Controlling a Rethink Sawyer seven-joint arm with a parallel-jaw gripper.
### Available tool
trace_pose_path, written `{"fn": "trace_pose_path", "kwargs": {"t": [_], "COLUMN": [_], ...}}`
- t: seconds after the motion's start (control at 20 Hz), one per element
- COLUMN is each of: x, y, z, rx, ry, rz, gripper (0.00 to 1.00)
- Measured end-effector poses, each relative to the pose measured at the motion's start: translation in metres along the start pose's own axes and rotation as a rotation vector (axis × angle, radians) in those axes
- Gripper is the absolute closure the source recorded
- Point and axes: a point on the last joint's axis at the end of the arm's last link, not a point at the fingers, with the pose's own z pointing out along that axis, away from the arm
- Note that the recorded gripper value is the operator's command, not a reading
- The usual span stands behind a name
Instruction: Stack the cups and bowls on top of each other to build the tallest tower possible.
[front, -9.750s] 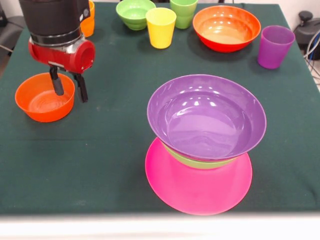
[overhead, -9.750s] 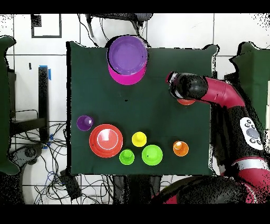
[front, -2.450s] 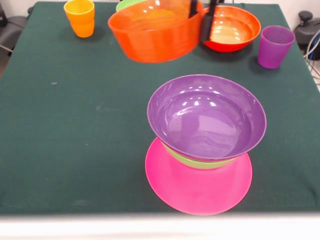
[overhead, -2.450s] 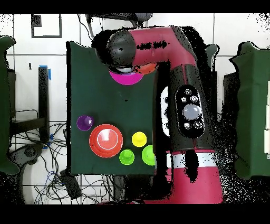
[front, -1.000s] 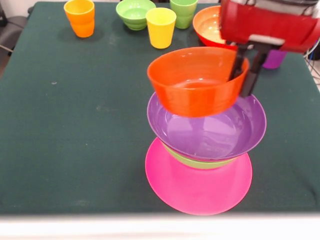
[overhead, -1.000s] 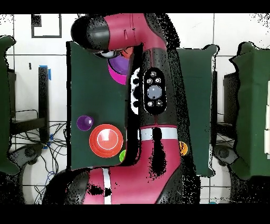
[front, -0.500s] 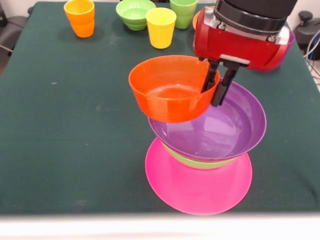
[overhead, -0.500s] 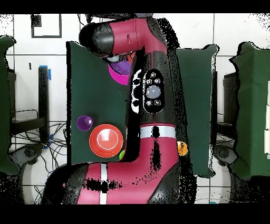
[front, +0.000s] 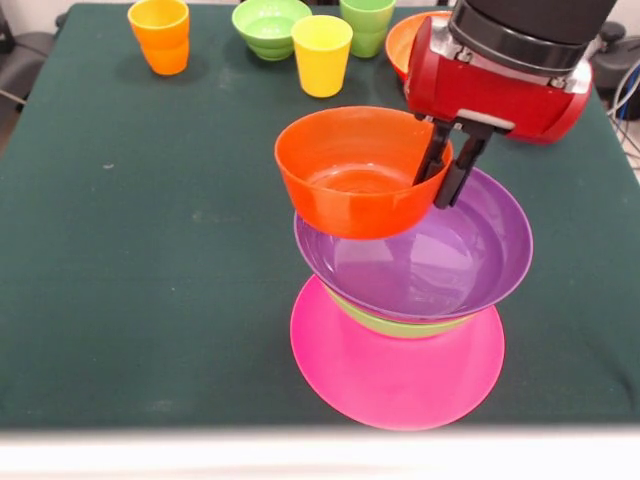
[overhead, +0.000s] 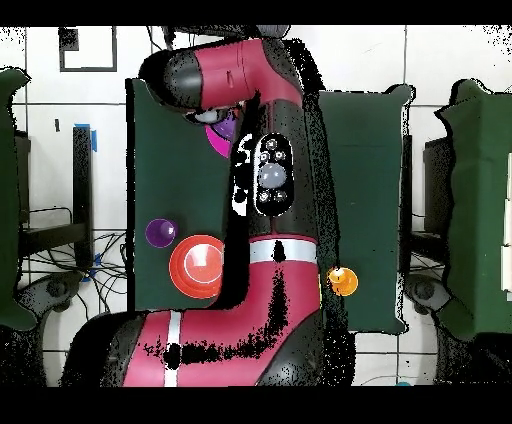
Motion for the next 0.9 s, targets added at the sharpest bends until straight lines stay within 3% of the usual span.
{"fn": "trace_pose_path", "kwargs": {"t": [0.9], "x": [0.003], "y": [0.011], "z": [-0.013], "rx": [0.003], "ry": [-0.010], "rz": [0.011], "gripper": [1.00]}}
